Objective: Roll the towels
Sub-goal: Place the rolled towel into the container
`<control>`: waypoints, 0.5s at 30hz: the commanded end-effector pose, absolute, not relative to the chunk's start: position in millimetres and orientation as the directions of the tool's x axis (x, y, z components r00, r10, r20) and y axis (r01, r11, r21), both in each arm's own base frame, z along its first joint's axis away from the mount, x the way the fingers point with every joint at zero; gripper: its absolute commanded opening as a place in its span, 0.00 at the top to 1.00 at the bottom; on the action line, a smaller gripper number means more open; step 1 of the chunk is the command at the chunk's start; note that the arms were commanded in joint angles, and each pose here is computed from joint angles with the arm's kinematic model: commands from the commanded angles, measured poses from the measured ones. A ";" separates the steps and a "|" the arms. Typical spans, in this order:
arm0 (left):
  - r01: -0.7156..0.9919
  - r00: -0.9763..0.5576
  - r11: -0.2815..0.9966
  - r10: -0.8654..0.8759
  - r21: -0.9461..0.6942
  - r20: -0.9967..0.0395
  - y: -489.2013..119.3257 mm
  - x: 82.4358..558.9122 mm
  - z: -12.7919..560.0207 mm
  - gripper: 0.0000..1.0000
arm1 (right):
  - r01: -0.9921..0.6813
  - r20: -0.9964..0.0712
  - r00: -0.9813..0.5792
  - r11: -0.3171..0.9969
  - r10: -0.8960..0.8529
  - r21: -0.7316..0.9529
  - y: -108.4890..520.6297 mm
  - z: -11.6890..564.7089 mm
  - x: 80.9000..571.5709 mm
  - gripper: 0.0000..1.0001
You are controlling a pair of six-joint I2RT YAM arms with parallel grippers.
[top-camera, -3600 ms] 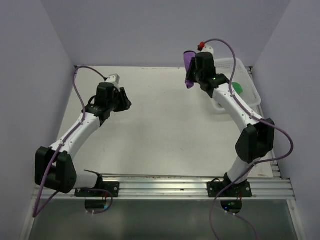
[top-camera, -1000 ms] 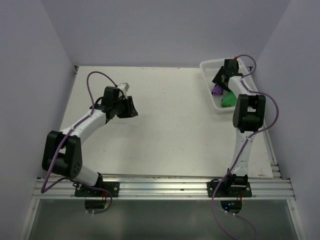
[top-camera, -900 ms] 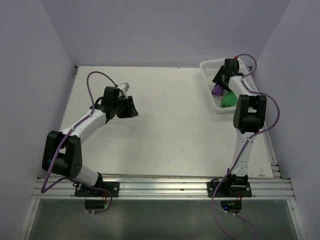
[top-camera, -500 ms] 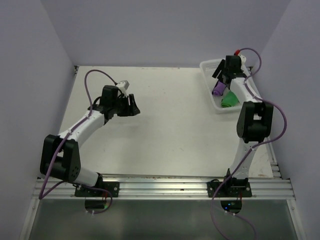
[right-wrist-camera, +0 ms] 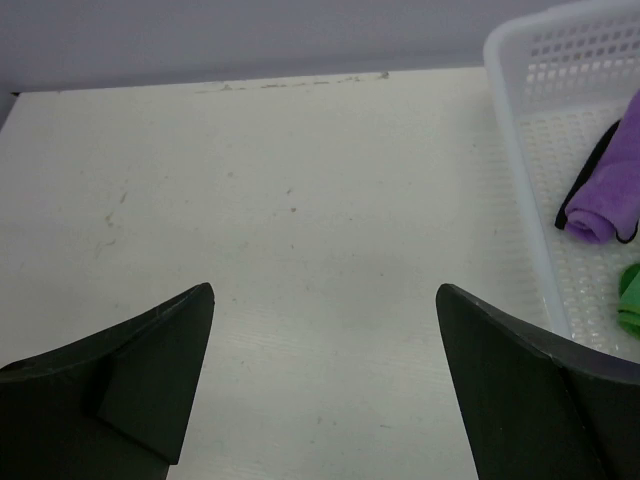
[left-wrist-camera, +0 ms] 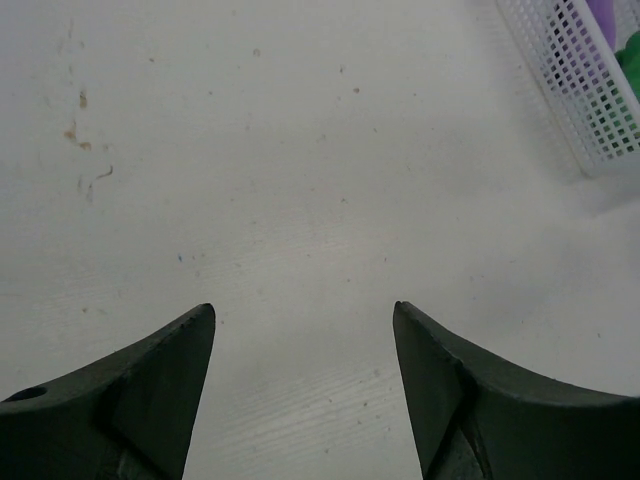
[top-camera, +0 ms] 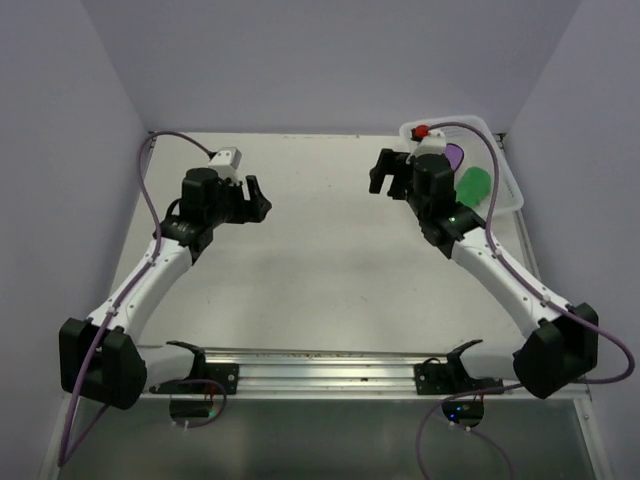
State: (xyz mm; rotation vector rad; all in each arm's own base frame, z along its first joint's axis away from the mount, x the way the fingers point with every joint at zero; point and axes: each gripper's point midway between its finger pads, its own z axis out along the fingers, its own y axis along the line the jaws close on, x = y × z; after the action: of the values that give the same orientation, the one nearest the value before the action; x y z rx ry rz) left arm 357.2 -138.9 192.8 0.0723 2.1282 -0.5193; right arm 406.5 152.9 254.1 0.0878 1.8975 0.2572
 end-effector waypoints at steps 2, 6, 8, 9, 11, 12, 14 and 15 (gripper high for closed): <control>0.202 -0.446 0.951 -0.124 -0.234 -0.887 -114.0 366.1 226.5 0.23 | -0.228 -0.892 -0.428 0.938 0.144 0.261 170.3 255.2 369.8 0.01; 0.159 -0.432 0.965 -0.120 -0.206 -0.894 -102.3 359.9 234.4 0.22 | -0.207 -0.832 -0.547 0.949 0.090 0.238 156.5 223.1 332.5 0.01; 0.154 -0.418 0.968 -0.116 -0.196 -0.901 -98.3 354.1 240.5 0.21 | -0.181 -0.836 -0.542 0.959 0.088 0.218 143.4 220.4 319.5 0.01; 0.139 -0.420 0.973 -0.109 -0.183 -0.901 -93.8 350.5 237.4 0.21 | -0.168 -0.849 -0.520 0.963 0.093 0.209 133.9 222.6 309.8 0.01; 0.109 -0.377 0.981 -0.110 -0.162 -0.920 -84.0 346.2 241.6 0.17 | -0.129 -0.863 -0.494 0.973 0.103 0.190 120.4 225.0 301.8 0.01; 0.091 -0.390 0.983 -0.110 -0.157 -0.914 -80.3 342.0 230.2 0.15 | -0.118 -0.870 -0.478 0.973 0.120 0.199 115.9 227.9 296.3 0.01; 0.077 -0.373 0.986 -0.112 -0.151 -0.921 -75.7 337.3 228.3 0.11 | -0.082 -0.871 -0.474 0.978 0.131 0.193 108.8 225.0 293.9 0.01; 0.064 -0.377 0.987 -0.112 -0.147 -0.920 -73.1 335.7 229.1 0.09 | -0.033 -0.869 -0.472 0.983 0.146 0.182 100.7 221.0 295.0 0.01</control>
State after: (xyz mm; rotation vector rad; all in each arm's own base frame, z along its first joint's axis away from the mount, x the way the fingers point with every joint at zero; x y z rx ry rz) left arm 335.5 -90.1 224.9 -0.0026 1.9870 -0.2731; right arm 295.1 118.8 213.4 -0.0057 2.0909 0.2836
